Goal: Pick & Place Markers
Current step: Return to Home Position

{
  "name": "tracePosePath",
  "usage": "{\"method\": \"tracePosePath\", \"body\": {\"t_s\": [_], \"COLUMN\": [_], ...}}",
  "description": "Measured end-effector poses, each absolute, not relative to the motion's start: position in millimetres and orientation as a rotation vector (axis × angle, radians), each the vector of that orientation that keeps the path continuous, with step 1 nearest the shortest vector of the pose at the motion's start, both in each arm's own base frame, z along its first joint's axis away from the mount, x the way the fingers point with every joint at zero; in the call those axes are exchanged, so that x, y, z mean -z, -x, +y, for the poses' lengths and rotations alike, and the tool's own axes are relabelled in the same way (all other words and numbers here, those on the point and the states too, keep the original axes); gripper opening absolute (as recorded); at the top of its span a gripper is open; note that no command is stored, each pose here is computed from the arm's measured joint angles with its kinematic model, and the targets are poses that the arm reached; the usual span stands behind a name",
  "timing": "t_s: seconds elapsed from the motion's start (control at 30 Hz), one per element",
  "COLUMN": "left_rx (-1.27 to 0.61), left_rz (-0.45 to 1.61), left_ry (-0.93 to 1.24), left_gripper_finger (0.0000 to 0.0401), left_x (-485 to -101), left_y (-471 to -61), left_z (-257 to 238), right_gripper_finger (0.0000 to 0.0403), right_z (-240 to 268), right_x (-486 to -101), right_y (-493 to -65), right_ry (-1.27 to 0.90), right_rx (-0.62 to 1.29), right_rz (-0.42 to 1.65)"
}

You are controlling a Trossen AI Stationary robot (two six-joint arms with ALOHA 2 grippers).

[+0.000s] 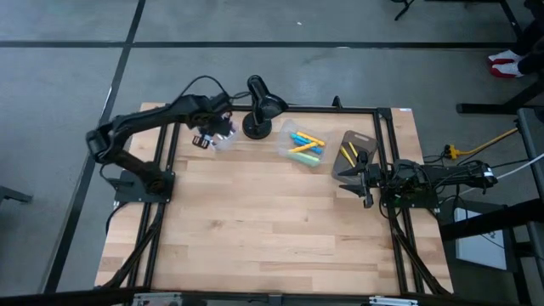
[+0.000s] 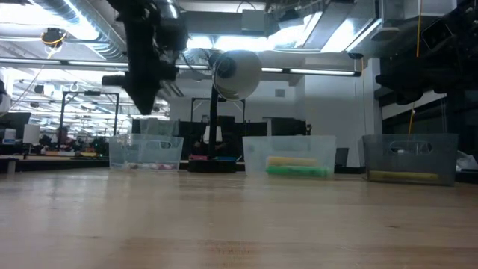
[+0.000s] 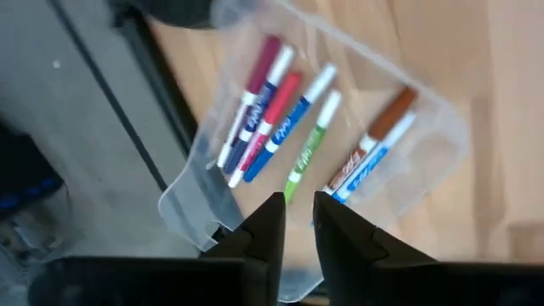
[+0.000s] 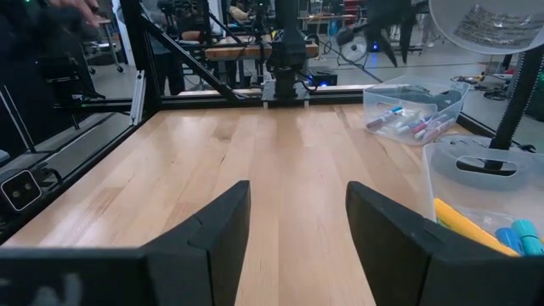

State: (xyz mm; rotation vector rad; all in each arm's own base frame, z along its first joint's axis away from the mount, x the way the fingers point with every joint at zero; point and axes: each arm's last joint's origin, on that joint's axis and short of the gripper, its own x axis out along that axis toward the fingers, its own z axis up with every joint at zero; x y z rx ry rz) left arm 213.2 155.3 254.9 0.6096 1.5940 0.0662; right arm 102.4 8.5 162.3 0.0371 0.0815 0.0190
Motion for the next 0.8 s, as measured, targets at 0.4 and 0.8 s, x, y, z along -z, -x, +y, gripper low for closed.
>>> {"method": "tracePosePath", "body": {"t_s": [0.4, 0.8], "left_rx": [-0.253, 0.125], "left_rz": [1.047, 0.365], "left_ry": [-0.437, -0.274], "left_gripper_finger": [0.0002, 0.0003], "left_x": [-318.7, -334.0], "left_y": [-212.2, -254.3], "left_z": [81.7, -13.1], "right_gripper_finger": [0.0194, 0.0194], "right_z": [8.5, 8.5], "right_x": [-162.2, -162.3], "right_y": [-102.4, -102.4], "right_ry": [-0.037, -0.037], "right_rx": [-0.019, -0.019], "right_rz": [0.082, 0.082]}}
